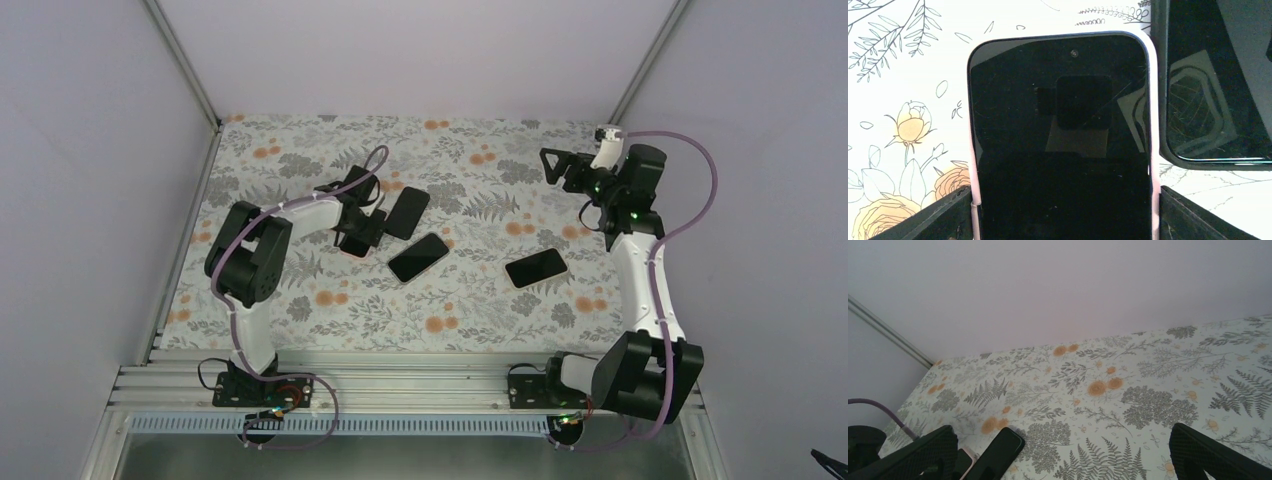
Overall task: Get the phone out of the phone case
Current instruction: Pick up the phone at the center of the board.
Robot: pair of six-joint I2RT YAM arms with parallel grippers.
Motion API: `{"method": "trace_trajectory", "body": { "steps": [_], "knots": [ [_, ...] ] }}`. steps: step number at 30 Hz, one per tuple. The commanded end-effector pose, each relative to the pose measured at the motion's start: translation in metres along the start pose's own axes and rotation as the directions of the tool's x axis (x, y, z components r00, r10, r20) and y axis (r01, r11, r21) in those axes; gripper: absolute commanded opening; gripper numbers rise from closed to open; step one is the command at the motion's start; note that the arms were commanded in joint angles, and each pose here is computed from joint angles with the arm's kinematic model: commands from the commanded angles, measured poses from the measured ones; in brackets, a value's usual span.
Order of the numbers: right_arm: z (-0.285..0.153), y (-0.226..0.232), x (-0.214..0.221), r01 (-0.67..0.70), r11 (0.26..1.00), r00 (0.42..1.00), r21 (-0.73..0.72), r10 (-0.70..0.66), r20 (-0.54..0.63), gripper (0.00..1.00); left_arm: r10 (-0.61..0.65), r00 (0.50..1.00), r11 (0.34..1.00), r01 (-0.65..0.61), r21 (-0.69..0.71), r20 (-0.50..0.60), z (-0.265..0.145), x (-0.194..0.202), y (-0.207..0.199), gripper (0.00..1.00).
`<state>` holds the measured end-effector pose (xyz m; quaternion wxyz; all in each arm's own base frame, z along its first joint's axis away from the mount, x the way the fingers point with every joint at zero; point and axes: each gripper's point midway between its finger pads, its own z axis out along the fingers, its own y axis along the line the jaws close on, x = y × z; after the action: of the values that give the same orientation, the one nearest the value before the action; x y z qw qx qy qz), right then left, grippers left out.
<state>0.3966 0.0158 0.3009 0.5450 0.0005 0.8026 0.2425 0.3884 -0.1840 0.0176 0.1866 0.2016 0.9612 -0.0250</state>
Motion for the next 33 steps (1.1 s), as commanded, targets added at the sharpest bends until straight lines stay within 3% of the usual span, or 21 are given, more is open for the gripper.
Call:
{"method": "trace_trajectory", "body": {
  "steps": [1,5,10,20,28,33],
  "knots": [
    [0.004,0.013,-0.008,-0.014,0.998,1.000,-0.066,0.014,0.000,0.99,-0.025,0.991,1.000,0.024,-0.010,-0.135,0.023,0.038,0.009,0.82],
    [0.008,0.016,-0.007,-0.010,0.997,1.000,-0.078,0.010,-0.006,0.99,-0.010,0.995,0.999,0.006,-0.033,-0.102,0.016,0.033,0.014,0.76],
    [0.015,0.031,-0.004,0.004,0.994,1.000,-0.112,-0.005,-0.010,0.99,0.003,0.999,0.996,0.002,-0.090,0.053,-0.022,0.003,0.025,0.63],
    [0.050,0.060,0.008,-0.023,0.983,0.996,-0.183,0.006,-0.092,0.99,0.024,0.961,0.995,0.003,-0.099,0.275,-0.092,-0.037,0.027,0.62],
    [0.083,0.107,0.033,-0.118,0.945,0.974,-0.306,0.050,-0.222,0.99,0.058,0.891,0.998,-0.049,-0.032,0.450,-0.157,-0.076,-0.003,0.62],
    [0.094,0.144,0.057,-0.154,0.908,0.952,-0.389,0.031,-0.305,0.94,0.082,0.837,0.996,-0.091,-0.009,0.541,-0.192,-0.094,-0.025,0.62]
  ]
}}
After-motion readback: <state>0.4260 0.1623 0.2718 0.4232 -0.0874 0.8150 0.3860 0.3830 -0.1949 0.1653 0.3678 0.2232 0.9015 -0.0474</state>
